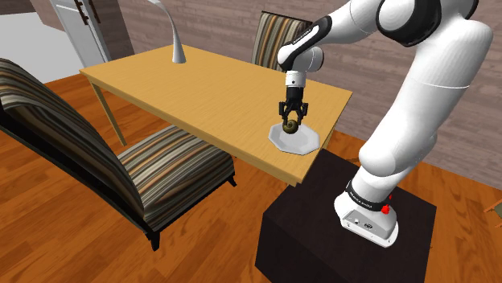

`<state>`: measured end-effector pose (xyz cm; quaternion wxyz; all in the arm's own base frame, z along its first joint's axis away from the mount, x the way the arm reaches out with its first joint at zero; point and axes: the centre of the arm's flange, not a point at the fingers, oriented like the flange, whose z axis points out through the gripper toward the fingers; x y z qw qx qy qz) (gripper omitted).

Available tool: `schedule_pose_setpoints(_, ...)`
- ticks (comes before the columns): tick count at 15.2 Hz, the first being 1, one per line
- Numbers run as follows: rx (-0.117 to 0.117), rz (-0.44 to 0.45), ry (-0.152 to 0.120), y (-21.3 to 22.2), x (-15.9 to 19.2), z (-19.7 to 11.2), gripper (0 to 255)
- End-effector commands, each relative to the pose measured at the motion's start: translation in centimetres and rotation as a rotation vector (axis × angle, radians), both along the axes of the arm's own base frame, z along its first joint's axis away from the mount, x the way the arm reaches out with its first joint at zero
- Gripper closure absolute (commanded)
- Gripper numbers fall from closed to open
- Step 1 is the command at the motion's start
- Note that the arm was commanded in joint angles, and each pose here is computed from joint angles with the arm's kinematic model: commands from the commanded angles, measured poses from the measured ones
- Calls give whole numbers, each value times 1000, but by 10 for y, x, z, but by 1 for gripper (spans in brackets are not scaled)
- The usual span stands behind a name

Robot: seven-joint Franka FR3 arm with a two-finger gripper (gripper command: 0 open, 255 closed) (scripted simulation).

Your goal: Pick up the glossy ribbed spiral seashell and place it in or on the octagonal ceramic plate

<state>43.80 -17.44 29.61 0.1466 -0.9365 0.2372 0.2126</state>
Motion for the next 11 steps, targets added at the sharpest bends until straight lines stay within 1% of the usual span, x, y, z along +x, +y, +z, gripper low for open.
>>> schedule_pose_setpoints(1, -8, 2, 12, -6, -3, -16, 255)
schedule_pose_setpoints(9, -8, 2, 12, -6, -3, -19, 255)
schedule_pose_setpoints(10, -8, 2, 12, -5, -3, -19, 0)
schedule_pose_setpoints(11, -8, 2, 12, -6, -4, -19, 0)
